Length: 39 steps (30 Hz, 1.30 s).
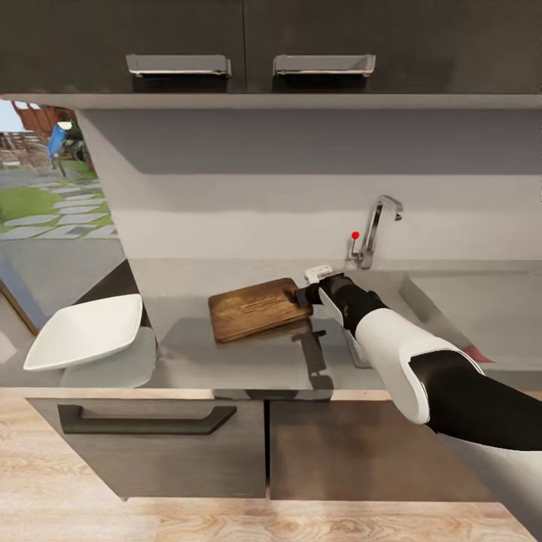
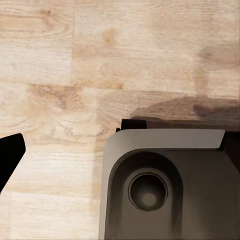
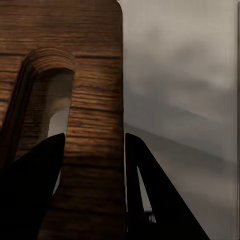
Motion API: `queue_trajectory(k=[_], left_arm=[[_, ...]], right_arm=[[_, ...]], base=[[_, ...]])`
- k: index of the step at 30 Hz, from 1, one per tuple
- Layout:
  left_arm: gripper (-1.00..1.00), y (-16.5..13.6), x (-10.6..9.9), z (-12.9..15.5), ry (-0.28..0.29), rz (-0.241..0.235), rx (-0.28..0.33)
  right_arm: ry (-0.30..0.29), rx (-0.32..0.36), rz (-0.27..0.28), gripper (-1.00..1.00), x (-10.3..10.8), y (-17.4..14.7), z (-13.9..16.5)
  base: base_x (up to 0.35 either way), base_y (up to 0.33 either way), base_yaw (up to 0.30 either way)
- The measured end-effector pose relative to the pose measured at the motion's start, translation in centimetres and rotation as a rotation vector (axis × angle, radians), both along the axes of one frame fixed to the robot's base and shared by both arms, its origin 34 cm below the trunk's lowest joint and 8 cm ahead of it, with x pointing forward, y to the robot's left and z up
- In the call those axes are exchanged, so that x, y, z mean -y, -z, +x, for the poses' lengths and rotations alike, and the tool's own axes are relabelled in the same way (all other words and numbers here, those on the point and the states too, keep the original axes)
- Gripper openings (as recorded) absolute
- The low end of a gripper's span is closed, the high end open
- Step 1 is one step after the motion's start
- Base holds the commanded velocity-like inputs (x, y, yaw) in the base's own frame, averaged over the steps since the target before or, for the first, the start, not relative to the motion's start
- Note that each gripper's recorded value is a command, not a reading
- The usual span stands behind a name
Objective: In the kitchen, take the Vidalia onion out of the sink, dice it on the chopping board with the paring knife, put the diced onion into the bowl on the countertop, then place both the paring knife and the chopping board into the sink.
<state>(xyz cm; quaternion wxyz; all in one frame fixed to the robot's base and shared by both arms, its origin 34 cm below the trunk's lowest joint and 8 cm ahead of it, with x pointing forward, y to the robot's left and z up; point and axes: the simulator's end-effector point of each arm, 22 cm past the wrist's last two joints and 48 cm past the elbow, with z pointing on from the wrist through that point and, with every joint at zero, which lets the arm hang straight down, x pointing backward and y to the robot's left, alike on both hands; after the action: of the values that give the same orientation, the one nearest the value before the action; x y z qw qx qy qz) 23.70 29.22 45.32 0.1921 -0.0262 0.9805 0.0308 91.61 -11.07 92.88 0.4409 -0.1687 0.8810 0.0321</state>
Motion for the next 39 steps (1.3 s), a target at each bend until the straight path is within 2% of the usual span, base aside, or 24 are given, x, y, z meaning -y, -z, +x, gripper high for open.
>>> queue_trajectory(k=[4,8,9,10,14,26,39], left_arm=[[1.00,-0.1,0.0,0.2,0.000,0.000,0.006],[1.00,-0.1,0.0,0.4,0.000,0.000,0.011],[1.00,-0.1,0.1,0.4,0.001,-0.001,0.010],[1.00,-0.1,0.1,0.4,0.001,-0.001,0.010],[1.00,-0.1,0.1,0.4,0.001,-0.001,0.012],[1.00,-0.3,0.1,1.0,0.001,-0.001,0.028],[1.00,-0.5,0.1,1.8,0.001,-0.001,0.050]], right_arm=[[0.003,-0.027,0.002,-1.00,0.2,1.9,-1.0],[0.004,-0.026,0.002,-1.00,0.2,2.0,-1.3],[0.022,-0.027,0.036,-1.00,0.7,2.0,-1.2],[0.015,-0.020,0.006,-1.00,1.0,2.0,-1.2],[0.022,-0.025,0.021,-1.00,1.2,2.0,-1.2],[0.021,-0.028,-0.002,-1.00,1.7,1.8,-1.7],[0.022,-0.007,-0.001,-1.00,1.8,0.3,-1.9]], base=[[0.000,0.000,0.000],[0.000,0.000,0.000],[0.000,0.000,0.000],[0.000,0.000,0.000],[0.000,0.000,0.000],[0.000,0.000,0.000],[0.000,0.000,0.000]])
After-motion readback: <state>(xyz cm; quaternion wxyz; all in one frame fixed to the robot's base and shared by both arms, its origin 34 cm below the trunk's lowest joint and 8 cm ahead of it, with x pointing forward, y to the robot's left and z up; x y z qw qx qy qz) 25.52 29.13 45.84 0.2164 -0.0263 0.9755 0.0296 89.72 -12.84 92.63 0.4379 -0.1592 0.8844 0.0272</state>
